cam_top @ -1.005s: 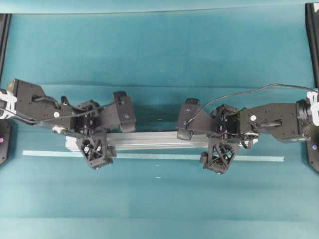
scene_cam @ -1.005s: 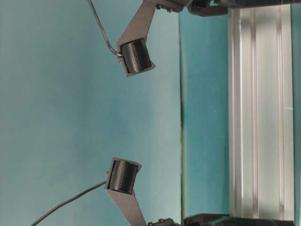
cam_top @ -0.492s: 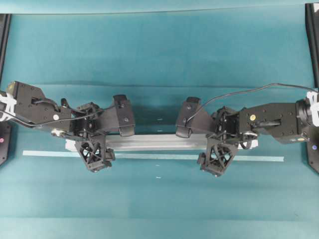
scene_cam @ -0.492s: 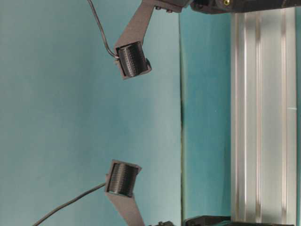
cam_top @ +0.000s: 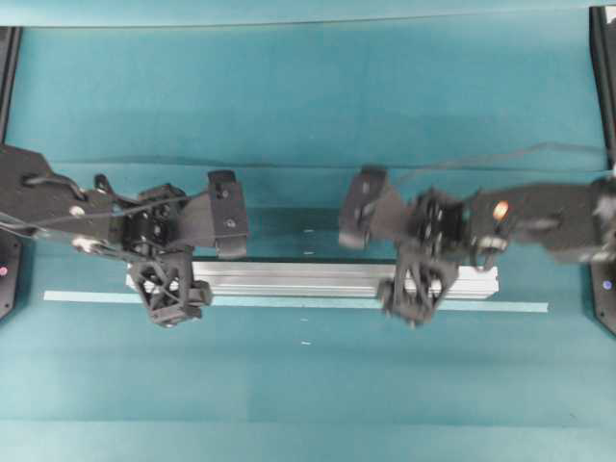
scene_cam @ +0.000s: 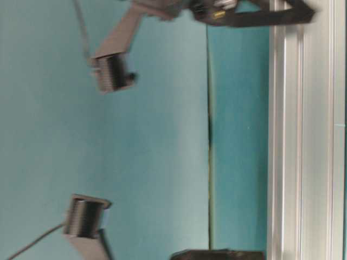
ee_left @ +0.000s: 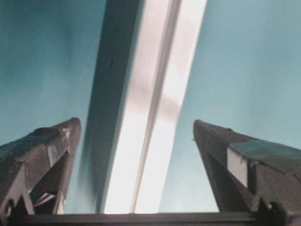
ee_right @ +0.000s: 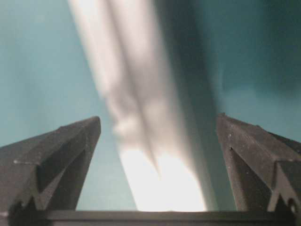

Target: Lift the metal rail with both hands and move it towards you.

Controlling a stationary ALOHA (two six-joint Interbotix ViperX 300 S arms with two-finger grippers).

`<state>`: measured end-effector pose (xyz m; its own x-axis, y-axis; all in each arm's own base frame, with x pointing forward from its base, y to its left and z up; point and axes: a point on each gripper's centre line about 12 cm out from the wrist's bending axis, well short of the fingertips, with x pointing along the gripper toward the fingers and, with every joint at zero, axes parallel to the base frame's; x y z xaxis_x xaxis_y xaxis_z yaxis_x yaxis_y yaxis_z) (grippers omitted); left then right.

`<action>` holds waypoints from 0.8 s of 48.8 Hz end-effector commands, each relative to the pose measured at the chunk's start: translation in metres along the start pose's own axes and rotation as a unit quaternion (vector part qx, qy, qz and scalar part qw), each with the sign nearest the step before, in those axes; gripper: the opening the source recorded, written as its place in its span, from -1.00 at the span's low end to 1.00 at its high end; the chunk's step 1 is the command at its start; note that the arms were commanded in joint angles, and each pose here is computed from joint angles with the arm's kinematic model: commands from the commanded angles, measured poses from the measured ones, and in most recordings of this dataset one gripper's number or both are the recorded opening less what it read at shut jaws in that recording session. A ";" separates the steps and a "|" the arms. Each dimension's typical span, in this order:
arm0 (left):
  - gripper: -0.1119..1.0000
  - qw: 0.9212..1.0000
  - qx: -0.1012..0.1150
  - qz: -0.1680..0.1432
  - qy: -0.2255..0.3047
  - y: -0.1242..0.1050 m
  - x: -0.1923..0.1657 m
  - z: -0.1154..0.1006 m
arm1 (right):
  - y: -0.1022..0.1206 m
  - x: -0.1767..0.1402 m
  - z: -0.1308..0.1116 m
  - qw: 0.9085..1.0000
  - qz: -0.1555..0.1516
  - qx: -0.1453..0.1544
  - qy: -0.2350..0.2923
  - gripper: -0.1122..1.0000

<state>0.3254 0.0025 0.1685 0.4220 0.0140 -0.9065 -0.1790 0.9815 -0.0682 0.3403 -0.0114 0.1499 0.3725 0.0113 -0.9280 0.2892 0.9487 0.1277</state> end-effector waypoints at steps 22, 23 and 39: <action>0.91 0.980 0.051 -0.029 -0.192 -0.006 -0.122 0.029 | 0.007 -0.125 0.031 0.984 0.031 -0.038 -0.171 0.98; 0.91 0.978 0.052 -0.030 -0.198 -0.006 -0.124 0.028 | 0.007 -0.130 0.030 0.983 0.033 -0.039 -0.179 0.98; 0.90 0.946 0.050 -0.048 -0.318 -0.003 -0.161 0.014 | 0.005 -0.162 0.011 0.954 0.060 -0.045 -0.289 0.98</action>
<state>0.2758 0.0007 0.3059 0.8481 0.0082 -0.5297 -0.0474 0.9970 -0.0604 0.2954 -0.0143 0.2935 0.7840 -0.0314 -0.6200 0.1660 0.9730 0.1605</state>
